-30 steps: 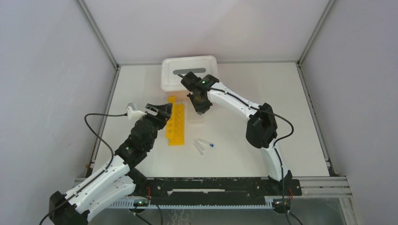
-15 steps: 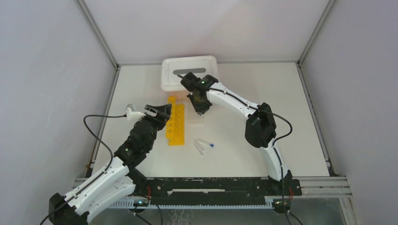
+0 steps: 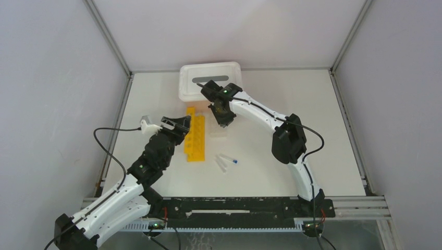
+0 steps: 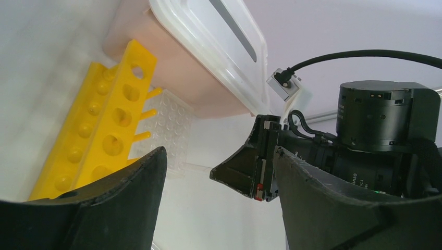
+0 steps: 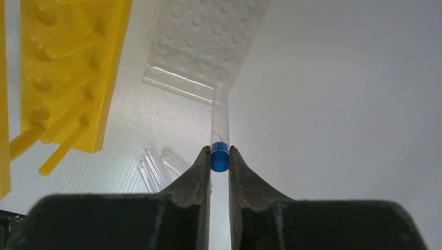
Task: Organize the chemistry lab equipment
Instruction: Insert the test tube into the slot of the test tube rack.
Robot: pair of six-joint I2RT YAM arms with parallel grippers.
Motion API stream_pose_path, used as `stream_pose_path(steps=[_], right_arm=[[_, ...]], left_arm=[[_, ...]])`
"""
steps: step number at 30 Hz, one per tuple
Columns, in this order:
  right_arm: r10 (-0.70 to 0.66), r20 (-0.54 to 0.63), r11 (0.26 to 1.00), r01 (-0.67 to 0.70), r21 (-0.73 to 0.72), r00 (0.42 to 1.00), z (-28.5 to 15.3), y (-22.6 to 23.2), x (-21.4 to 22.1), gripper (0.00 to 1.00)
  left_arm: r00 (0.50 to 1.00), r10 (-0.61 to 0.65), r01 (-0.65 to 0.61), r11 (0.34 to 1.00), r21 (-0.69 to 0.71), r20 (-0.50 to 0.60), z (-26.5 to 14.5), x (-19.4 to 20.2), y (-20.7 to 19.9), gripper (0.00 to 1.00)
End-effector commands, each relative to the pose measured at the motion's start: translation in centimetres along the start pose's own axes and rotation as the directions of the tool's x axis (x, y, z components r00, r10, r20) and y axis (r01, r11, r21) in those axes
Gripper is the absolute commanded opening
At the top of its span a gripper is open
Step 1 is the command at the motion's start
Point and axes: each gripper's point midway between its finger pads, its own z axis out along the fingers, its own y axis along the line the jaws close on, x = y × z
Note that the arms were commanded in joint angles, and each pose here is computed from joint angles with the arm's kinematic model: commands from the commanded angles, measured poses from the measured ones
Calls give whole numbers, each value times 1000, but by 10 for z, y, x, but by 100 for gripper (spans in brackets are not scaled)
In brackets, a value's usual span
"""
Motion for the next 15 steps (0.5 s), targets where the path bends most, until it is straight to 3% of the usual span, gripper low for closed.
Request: stream_pose_path(steps=[1, 15], right_arm=[[-9, 43, 1000, 8, 30, 999, -3, -7, -14, 17], [-33, 8, 999, 33, 24, 999, 6, -3, -11, 17]], left_arm=[[1000, -4, 4, 1000, 2, 25, 1, -2, 4, 78], [1000, -1, 1, 1000, 7, 28, 1, -3, 2, 78]])
